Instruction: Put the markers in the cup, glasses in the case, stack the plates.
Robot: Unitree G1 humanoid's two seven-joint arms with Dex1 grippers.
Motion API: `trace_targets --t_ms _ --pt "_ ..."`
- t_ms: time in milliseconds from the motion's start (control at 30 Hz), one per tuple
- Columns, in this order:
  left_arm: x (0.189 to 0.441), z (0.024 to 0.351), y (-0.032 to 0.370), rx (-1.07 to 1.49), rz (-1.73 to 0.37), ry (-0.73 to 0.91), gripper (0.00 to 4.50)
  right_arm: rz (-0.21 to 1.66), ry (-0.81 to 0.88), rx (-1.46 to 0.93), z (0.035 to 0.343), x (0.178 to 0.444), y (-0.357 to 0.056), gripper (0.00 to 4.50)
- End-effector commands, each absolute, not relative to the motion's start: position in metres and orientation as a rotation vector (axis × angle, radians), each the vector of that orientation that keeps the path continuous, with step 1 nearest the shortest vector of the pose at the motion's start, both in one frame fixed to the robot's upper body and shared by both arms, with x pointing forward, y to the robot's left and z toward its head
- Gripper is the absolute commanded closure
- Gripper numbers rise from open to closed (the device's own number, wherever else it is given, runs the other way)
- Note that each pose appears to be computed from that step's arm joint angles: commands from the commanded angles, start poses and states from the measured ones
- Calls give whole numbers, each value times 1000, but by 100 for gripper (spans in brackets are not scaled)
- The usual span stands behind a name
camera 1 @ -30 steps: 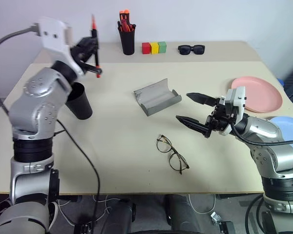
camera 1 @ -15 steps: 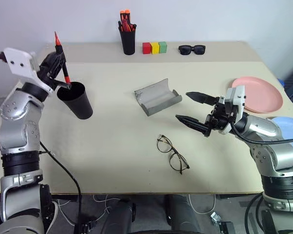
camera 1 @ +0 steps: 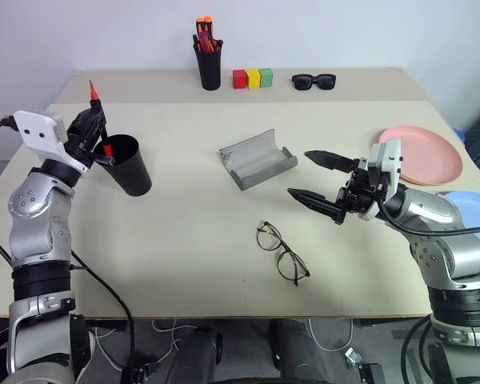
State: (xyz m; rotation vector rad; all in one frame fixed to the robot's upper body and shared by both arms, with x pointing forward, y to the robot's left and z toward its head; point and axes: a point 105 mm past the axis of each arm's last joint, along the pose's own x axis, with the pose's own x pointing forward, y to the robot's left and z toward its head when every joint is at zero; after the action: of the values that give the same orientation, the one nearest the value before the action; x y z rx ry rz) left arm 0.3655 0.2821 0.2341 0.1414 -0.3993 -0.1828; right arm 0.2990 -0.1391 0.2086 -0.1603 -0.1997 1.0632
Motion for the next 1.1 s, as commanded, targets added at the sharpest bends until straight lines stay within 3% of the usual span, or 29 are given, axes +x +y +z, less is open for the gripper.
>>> trace_targets --t_ms 33,167,200,367,567,700,833,1100 --pt "360 251 283 167 -174 -458 217 1070 -240 -195 220 296 -138 0" --pt "358 261 280 165 -186 -479 26 1068 -241 -193 219 296 -139 0" --pt "358 264 277 164 -198 -485 4 1067 -241 -194 219 296 -139 0" --pt "360 279 253 145 -293 -481 4 1063 -244 -193 219 298 -139 0" --pt "378 291 182 150 -518 -397 4 1055 -249 -196 218 301 -138 0" --pt "397 266 124 247 -686 -196 4 1037 -271 -205 221 304 -138 0" --pt "407 245 82 290 -799 -103 4 1014 -284 -220 221 304 -140 0" --pt "422 192 42 475 -904 51 4 895 -223 -293 213 298 -176 0"
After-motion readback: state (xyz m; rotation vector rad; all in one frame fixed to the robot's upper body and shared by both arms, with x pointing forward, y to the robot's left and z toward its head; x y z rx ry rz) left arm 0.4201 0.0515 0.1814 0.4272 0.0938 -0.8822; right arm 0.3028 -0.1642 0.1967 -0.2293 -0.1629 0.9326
